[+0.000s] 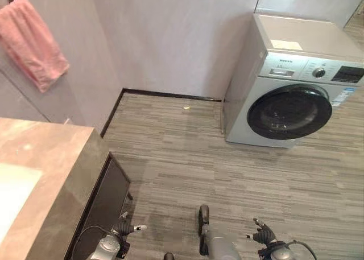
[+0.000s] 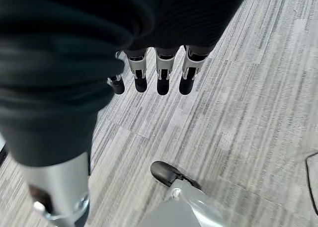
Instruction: Put brush and paste in cup on sink, flatten towel.
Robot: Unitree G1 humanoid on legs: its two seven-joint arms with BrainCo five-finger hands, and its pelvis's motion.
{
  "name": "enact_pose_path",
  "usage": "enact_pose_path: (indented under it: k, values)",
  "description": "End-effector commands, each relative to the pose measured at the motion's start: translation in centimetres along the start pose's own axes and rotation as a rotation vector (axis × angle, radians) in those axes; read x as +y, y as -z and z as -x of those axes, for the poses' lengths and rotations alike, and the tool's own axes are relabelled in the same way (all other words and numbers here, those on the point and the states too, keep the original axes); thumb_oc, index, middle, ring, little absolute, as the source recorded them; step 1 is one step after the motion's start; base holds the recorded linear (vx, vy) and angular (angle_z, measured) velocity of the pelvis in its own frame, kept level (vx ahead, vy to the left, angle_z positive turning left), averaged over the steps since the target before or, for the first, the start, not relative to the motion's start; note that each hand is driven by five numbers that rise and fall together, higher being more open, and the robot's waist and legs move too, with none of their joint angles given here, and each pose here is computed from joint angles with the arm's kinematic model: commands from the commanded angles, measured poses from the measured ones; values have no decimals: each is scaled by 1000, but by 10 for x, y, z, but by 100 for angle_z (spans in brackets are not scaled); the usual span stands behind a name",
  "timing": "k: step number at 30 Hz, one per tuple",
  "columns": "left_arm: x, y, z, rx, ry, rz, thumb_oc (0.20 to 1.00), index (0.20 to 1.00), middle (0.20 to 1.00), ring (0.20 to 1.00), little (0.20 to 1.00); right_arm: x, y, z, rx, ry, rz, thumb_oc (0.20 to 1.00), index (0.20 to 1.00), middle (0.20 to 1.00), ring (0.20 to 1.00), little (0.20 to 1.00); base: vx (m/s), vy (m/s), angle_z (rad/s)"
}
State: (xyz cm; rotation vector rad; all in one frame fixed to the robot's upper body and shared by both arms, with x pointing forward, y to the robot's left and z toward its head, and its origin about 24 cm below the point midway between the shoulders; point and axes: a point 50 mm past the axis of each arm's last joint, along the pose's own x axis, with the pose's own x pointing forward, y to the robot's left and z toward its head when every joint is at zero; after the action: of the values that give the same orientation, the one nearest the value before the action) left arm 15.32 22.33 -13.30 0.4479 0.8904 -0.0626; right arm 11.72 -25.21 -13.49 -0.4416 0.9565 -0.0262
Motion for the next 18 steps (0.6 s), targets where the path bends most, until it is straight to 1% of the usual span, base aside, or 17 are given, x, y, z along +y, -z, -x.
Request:
enact_pose_path:
  k: [1, 5, 7, 11, 14, 18]
  values:
    - [14, -26, -5, -96, -54, 18, 1000, 1000, 1000, 1000, 1000, -25, -10, -3, -44, 63, 16, 1000, 1000, 1000, 1000, 1000, 478, -160, 63]
    - [12, -26, -6, -92, -47, 13, 1000, 1000, 1000, 1000, 1000, -27, -7, -1, -42, 54, 34, 1000, 1000, 1000, 1000, 1000, 260, -150, 27]
    - [16, -34, -9, -110, -49, -19, 1000, 1000, 1000, 1000, 1000, -32, -13, -1, -80, 57, 61, 1000, 1000, 1000, 1000, 1000, 290, -314, 22]
    - [20, -48, -11, -144, -57, -48, 1000, 1000, 1000, 1000, 1000, -37, -15, 2, -98, 62, 87, 1000, 1000, 1000, 1000, 1000, 225, -185, 13]
    - [21, -50, -13, -143, -67, -68, 1000, 1000, 1000, 1000, 1000, -40, -15, 4, -107, 71, 96, 1000, 1000, 1000, 1000, 1000, 202, -48, 29]
    - [22, -49, -14, -135, -81, -78, 1000, 1000, 1000, 1000, 1000, -38, -14, 6, -121, 62, 120, 1000, 1000, 1000, 1000, 1000, 402, 13, -5]
